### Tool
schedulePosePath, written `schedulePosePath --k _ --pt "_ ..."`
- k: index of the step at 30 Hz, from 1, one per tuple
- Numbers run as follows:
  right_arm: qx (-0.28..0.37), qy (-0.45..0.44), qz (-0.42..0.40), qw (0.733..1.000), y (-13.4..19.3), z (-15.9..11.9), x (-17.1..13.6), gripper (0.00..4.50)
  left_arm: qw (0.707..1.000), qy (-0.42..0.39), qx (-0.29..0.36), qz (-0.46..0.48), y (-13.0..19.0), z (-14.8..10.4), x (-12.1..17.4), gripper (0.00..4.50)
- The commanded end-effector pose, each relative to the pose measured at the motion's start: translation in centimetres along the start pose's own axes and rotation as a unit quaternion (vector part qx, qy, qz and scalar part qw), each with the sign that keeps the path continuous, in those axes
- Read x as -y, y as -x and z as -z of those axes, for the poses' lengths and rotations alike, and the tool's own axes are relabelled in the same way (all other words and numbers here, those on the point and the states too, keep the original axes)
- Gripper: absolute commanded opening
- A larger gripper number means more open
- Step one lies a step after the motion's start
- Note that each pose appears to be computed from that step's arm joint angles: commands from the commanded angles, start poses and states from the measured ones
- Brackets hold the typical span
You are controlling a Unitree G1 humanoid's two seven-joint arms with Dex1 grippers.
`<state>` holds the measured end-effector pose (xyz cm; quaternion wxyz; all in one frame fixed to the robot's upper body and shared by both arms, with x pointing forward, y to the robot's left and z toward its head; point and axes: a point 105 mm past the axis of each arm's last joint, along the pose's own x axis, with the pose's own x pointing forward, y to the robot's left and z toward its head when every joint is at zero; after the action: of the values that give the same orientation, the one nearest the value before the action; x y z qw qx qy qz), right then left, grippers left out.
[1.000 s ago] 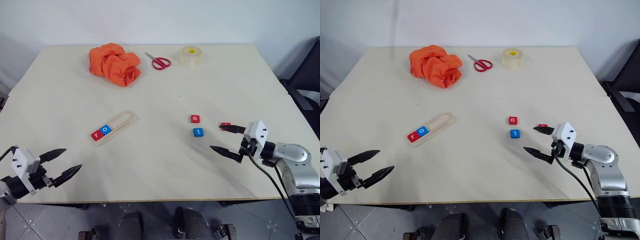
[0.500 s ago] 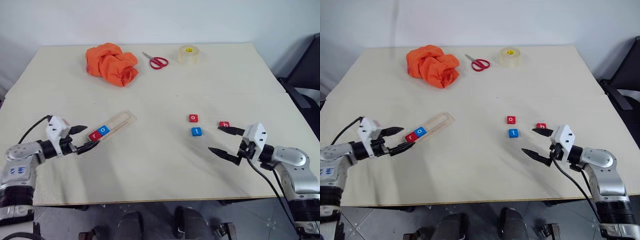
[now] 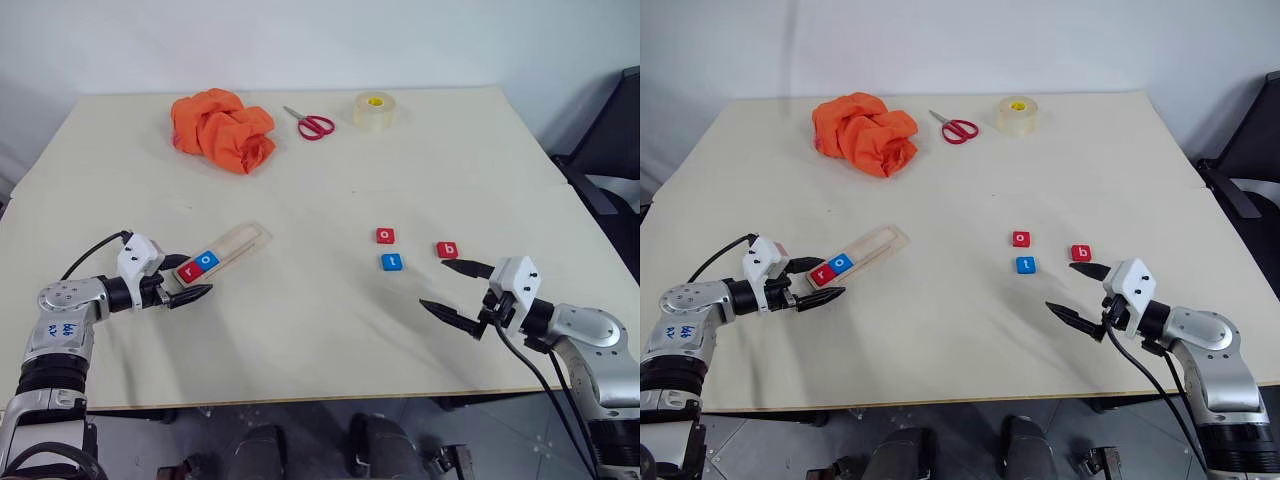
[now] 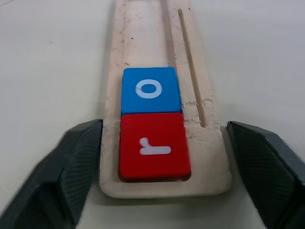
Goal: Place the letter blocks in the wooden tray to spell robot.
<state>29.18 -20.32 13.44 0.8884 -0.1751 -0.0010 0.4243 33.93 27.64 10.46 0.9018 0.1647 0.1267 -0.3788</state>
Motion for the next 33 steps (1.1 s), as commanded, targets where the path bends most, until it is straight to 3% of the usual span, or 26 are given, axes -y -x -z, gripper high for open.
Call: schedulePosePath --k 1,6,14,21,33 --pt "0.014 0.023 0.004 1.0 0.2 -1.5 0.4 4.5 0.999 0.005 -0.041 0.008 0.2 1.8 0.4 3.39" --pt "0.015 0.027 0.002 1.0 -0.2 -1.7 0.5 4.5 1.0 0.001 -0.025 0.014 0.0 1.2 0.6 3.39" --pt "0.016 0.033 0.002 0.999 -0.5 -2.1 0.9 4.5 0.99 -0.076 0.057 0.101 -1.8 -3.5 3.8 3.39" --pt "0.01 0.036 0.004 0.999 -0.1 -2.1 0.9 4.5 0.97 -0.126 0.058 0.199 -3.9 -5.4 7.5 3.39" --pt "-0.017 0.033 0.005 0.999 1.9 -1.4 0.1 4.5 0.938 -0.177 0.072 0.288 -7.7 -7.7 11.6 3.39"
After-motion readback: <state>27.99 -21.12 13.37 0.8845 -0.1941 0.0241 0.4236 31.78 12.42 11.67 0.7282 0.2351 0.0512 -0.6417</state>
